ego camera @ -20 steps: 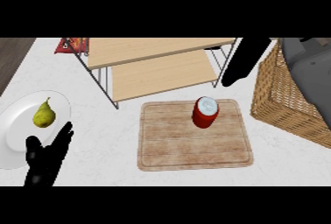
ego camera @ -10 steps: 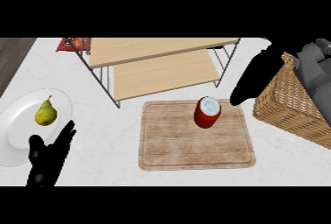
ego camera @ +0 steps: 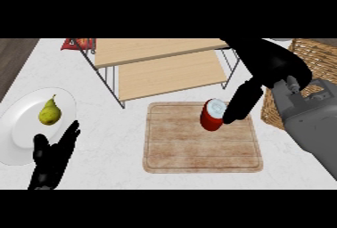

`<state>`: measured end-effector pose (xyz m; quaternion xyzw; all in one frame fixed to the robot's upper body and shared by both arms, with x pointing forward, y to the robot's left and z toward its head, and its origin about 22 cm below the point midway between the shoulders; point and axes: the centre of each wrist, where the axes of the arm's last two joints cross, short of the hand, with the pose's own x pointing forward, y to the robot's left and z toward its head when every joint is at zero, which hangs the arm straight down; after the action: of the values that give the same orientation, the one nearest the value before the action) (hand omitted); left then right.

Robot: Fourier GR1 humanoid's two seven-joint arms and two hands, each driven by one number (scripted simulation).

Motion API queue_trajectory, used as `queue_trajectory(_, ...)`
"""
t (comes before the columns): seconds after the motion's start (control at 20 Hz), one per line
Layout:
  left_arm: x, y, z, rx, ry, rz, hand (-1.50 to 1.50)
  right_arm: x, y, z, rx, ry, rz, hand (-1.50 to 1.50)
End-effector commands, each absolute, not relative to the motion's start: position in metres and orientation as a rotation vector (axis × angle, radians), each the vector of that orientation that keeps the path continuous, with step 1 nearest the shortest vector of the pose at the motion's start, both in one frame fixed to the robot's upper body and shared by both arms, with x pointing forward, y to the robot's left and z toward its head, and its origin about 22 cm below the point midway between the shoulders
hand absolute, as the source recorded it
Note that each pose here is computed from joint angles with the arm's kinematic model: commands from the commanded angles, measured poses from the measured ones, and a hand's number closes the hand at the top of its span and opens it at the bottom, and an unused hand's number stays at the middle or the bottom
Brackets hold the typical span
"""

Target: Pick the can from the cutting board and place it in the basket

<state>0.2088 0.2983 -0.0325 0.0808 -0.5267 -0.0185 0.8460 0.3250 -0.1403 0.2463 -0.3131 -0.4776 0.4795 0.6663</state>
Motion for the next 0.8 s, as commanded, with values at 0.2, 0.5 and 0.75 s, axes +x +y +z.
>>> queue_trajectory(0.2,0.192,0.303,-0.050,0.148,-1.020,-0.033,0.00,0.315,-0.121,0.203,-0.780,-0.876,1.046,-1.50)
queue_trajectory(0.5,0.193,0.303,-0.048,0.151,-1.002,-0.019,0.00,0.316,-0.134,0.178,-0.777,-0.901,1.022,-1.50)
queue_trajectory(0.75,0.199,0.297,-0.053,0.149,-1.003,-0.017,0.00,0.319,-0.138,0.162,-0.777,-0.918,1.025,-1.50)
